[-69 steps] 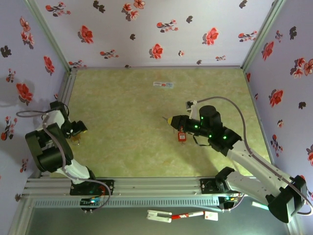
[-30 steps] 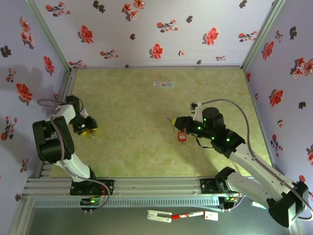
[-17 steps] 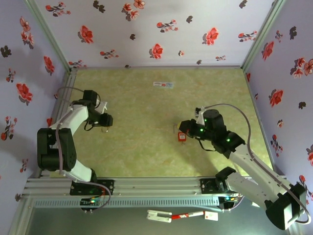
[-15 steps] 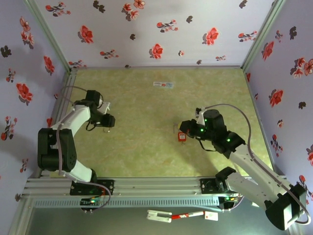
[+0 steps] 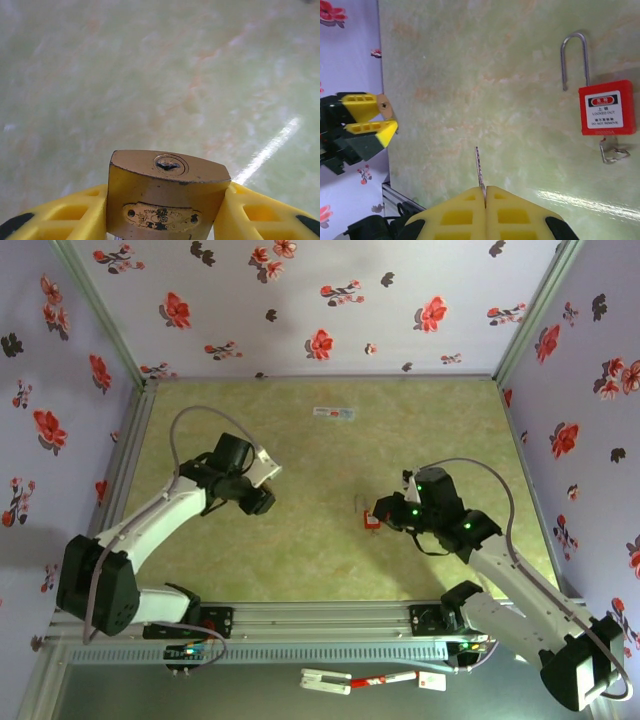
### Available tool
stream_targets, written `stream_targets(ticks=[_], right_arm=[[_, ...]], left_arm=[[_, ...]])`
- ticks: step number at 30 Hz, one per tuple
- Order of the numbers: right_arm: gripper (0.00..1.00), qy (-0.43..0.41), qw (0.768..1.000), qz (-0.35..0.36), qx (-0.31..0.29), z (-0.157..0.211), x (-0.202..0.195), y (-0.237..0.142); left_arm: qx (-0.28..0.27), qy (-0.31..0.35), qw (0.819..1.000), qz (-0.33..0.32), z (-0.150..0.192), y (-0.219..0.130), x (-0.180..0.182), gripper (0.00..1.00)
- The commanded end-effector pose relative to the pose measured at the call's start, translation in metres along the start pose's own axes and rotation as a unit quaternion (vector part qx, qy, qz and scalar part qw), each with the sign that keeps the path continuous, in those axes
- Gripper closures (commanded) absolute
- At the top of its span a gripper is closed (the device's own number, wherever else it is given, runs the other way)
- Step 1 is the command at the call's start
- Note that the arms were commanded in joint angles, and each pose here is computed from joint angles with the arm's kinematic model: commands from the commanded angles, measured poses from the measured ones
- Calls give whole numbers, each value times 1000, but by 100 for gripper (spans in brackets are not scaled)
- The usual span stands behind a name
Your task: Unlock with the key
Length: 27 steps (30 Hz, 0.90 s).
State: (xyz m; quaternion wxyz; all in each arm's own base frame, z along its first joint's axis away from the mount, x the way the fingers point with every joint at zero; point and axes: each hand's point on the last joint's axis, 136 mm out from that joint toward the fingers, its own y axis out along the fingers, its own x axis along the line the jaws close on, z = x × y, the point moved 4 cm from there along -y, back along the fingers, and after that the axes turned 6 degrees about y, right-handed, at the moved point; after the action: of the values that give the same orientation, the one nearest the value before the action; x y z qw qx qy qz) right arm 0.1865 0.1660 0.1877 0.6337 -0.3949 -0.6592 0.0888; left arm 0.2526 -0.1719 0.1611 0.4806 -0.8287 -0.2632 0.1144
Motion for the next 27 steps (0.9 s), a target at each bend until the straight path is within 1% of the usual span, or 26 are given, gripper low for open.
stream_targets(ticks=[1, 2, 6, 8, 13, 18, 23, 27], right_arm=[[100, -30, 999, 11, 8, 1, 2, -7], [100, -37, 999, 13, 10, 1, 3, -9], [100, -72, 997, -18, 33, 7, 17, -16], [100, -87, 995, -26, 36, 9, 21, -21], [100, -116, 991, -50, 36, 13, 28, -29], [100, -141, 985, -96, 40, 20, 38, -35], [100, -159, 976, -135, 66, 33, 50, -39], [100, -173, 971, -142, 84, 42, 53, -39]], left_arm=[[-56, 130, 990, 12, -25, -15, -21, 74], [-64, 157, 985, 14, -28, -18, -28, 74], [-92, 255, 962, 22, -39, -28, -56, 75], [-104, 287, 952, 26, -43, -31, -66, 75], [-122, 327, 937, 20, -56, -38, -84, 76], [-145, 357, 923, 15, -68, -40, -102, 77], [-164, 384, 909, 11, -75, -38, -114, 79], [-169, 409, 897, 17, -80, -37, -124, 79]])
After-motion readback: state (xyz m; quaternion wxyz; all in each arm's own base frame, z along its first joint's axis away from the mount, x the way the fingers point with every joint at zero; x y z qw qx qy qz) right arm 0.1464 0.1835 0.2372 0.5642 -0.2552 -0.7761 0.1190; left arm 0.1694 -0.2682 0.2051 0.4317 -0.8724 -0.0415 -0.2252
